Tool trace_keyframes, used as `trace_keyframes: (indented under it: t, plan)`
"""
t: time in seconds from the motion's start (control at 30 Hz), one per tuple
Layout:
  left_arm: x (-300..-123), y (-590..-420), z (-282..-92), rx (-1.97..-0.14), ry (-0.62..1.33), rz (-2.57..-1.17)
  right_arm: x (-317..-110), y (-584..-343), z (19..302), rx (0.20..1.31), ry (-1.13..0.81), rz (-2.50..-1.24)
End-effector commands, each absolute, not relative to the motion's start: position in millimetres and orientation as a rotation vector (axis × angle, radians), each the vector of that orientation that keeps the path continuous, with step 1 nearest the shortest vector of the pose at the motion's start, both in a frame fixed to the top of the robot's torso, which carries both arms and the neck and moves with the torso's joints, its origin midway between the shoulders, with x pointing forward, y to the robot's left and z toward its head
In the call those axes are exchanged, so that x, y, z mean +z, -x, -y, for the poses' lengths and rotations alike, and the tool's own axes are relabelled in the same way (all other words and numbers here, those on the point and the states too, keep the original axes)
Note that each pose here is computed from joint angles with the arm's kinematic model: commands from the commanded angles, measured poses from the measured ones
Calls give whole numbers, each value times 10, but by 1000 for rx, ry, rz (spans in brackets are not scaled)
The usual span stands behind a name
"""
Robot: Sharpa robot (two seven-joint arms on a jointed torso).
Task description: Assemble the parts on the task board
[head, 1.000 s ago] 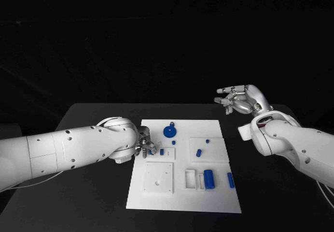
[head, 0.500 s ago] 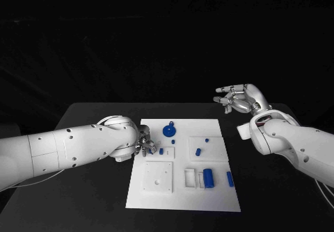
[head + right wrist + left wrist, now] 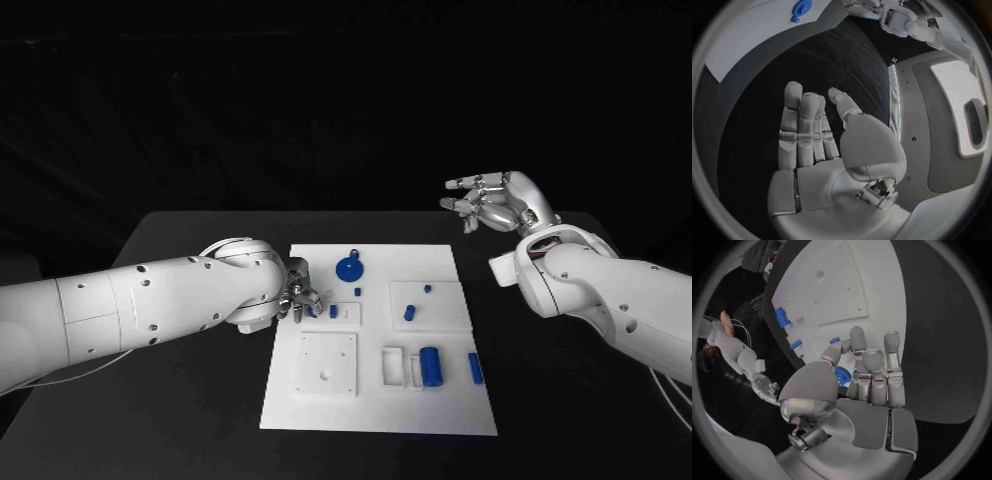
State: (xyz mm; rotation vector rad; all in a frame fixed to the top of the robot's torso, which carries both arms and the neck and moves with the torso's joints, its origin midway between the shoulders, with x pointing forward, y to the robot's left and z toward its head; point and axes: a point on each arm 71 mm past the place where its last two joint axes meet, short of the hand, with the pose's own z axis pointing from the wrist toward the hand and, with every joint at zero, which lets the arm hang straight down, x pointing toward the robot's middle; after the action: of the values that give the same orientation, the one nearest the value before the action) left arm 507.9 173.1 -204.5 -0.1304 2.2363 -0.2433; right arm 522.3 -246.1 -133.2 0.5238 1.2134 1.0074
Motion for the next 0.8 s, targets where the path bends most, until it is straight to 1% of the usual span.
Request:
trace_keyframes:
  t: [0.03,0.8]
  plan:
    - [-2141,-5013,-1678,-250,91,-2289,-1330,-5220,2444,1022,-511,-1218]
    - [-2139,-4992,-1663,-265,87,-2283,-1340,-5222,2441,1023,-511,-1220]
